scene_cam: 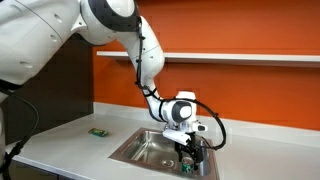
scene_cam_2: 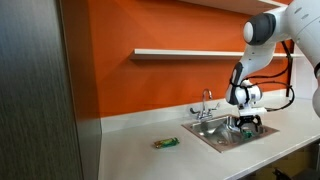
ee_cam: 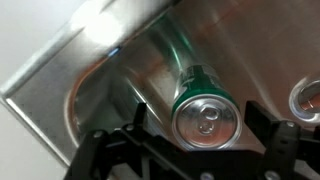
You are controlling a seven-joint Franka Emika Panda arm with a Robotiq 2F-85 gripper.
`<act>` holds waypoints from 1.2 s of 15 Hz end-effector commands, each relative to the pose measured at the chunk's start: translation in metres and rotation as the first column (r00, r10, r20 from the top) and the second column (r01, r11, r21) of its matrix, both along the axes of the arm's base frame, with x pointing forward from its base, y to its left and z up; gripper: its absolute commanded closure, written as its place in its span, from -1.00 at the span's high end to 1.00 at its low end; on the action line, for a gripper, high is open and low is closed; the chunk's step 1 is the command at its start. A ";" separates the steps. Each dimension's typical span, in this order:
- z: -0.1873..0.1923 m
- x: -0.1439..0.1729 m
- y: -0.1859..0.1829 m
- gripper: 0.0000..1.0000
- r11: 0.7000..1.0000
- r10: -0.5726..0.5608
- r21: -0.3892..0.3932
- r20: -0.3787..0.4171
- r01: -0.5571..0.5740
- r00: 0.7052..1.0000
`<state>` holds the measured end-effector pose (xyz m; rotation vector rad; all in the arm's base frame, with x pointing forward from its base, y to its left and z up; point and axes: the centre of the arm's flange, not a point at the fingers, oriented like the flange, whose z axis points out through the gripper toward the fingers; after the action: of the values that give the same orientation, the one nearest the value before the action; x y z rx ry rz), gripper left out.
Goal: Put the green can on the left side of the counter.
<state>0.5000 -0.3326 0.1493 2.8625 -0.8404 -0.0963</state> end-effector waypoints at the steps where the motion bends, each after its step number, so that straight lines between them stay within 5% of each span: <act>1: -0.002 0.007 -0.006 1.00 1.000 -0.017 0.017 -0.010 0.017 1.000; 5: -0.002 0.007 -0.007 1.00 1.000 -0.019 0.015 -0.012 0.020 1.000; 7: -0.003 0.007 -0.007 0.45 1.000 -0.020 0.016 -0.014 0.020 1.000; 11: -0.003 0.009 -0.007 -0.17 1.000 -0.018 0.015 -0.013 0.018 1.000; 18: 0.005 0.012 0.005 -0.18 1.000 -0.005 0.016 -0.011 0.005 1.000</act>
<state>0.5039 -0.3338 0.1458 2.8612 -0.8362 -0.1057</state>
